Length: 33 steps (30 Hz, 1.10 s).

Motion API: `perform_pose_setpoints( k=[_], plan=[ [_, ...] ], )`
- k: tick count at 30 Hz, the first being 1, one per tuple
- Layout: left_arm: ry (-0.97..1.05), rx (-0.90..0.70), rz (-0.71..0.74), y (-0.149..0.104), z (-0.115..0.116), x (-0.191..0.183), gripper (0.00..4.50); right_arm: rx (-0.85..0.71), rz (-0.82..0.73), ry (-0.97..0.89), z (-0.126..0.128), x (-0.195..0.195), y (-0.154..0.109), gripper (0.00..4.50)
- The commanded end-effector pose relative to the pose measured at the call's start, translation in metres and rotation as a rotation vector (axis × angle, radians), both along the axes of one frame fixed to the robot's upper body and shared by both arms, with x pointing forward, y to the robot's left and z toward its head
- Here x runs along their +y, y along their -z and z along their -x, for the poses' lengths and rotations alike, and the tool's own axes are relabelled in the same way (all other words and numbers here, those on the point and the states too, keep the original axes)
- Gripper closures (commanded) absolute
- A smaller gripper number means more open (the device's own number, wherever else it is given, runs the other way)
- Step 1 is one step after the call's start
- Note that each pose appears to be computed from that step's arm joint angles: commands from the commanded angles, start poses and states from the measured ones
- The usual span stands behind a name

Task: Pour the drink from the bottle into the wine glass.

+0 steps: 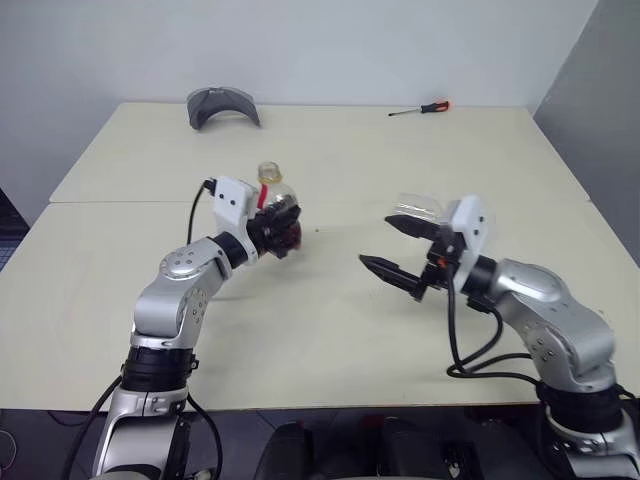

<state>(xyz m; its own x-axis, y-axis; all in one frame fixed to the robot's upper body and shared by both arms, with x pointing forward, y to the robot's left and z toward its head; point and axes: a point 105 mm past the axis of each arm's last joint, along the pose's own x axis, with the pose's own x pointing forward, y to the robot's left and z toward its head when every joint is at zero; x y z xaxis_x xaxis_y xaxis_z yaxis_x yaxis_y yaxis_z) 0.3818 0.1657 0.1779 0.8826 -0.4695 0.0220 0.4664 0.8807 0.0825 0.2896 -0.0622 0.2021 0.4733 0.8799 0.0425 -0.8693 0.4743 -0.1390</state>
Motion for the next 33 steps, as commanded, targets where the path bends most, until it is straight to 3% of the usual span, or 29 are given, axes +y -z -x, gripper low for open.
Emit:
perform_pose_setpoints(
  k=[1,13,30,33],
  plan=[
    [-0.187,-0.139,-0.002,-0.028,-0.013,0.043,3.46,-0.049,-0.025,-0.056,0.000,0.013,-0.012,0.03],
    [-0.487,-0.172,-0.039,-0.011,-0.030,0.120,3.46,-0.064,-0.069,-0.123,-0.009,0.037,-0.020,0.03],
    [-0.435,-0.137,0.018,0.008,-0.040,0.113,3.46,-0.077,-0.064,-0.068,-0.019,0.033,-0.021,0.03],
    [-0.434,-0.132,0.013,0.010,-0.039,0.114,2.59,-0.076,-0.061,-0.060,-0.020,0.032,-0.020,0.00]
  ],
)
